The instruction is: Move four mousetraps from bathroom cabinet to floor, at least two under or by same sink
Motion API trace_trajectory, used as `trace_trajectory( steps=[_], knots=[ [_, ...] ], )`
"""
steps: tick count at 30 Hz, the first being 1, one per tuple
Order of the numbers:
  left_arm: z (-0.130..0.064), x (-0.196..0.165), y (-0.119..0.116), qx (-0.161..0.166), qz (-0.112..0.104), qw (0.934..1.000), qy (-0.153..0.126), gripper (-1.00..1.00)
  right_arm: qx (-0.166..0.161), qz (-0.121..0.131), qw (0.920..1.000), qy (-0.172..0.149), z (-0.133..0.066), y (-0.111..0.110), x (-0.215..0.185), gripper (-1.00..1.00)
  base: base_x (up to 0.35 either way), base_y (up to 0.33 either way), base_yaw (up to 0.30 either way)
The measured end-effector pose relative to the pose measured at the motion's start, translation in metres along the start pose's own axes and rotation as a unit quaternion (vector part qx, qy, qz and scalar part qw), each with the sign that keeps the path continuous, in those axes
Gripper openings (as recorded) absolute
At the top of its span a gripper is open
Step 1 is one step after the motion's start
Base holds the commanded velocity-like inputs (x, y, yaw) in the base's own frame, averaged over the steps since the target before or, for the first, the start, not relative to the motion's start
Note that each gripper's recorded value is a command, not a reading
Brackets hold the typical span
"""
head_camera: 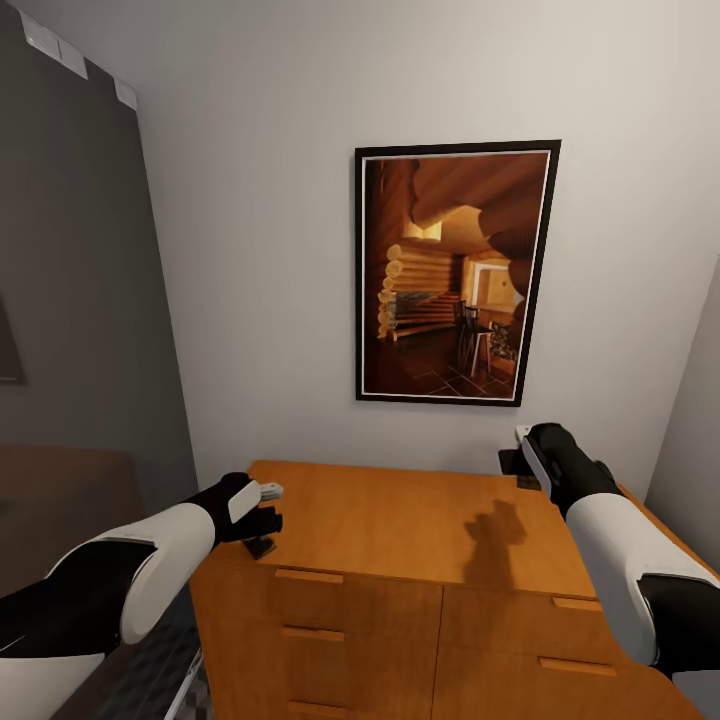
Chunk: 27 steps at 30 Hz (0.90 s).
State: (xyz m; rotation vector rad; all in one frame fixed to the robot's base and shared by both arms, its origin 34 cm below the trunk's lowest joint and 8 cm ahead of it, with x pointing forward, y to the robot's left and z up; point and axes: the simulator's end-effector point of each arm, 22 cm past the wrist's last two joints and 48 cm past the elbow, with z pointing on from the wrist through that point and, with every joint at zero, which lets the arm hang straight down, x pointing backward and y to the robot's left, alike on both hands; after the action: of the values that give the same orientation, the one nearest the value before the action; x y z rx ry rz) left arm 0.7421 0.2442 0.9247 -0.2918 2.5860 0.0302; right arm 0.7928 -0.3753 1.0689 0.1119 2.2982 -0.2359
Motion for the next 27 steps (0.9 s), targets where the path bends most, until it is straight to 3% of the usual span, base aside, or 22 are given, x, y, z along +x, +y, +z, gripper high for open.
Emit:
trace_trajectory(
  steps=[12, 27],
  knots=[
    [-0.001, 0.001, -0.004, 0.002, 0.002, 1.0, 0.001, 1.0, 0.0, 0.002, 1.0, 0.001, -0.001, -0.001, -0.001, -1.0, 0.0, 0.0, 0.145],
    [-0.01, -0.011, -0.027, 0.016, 0.009, 0.9997, -0.017, 1.0, 0.001, 0.002, 1.0, -0.001, -0.001, -0.002, -0.002, -1.0, 0.0, 0.0, 0.018]
  ],
)
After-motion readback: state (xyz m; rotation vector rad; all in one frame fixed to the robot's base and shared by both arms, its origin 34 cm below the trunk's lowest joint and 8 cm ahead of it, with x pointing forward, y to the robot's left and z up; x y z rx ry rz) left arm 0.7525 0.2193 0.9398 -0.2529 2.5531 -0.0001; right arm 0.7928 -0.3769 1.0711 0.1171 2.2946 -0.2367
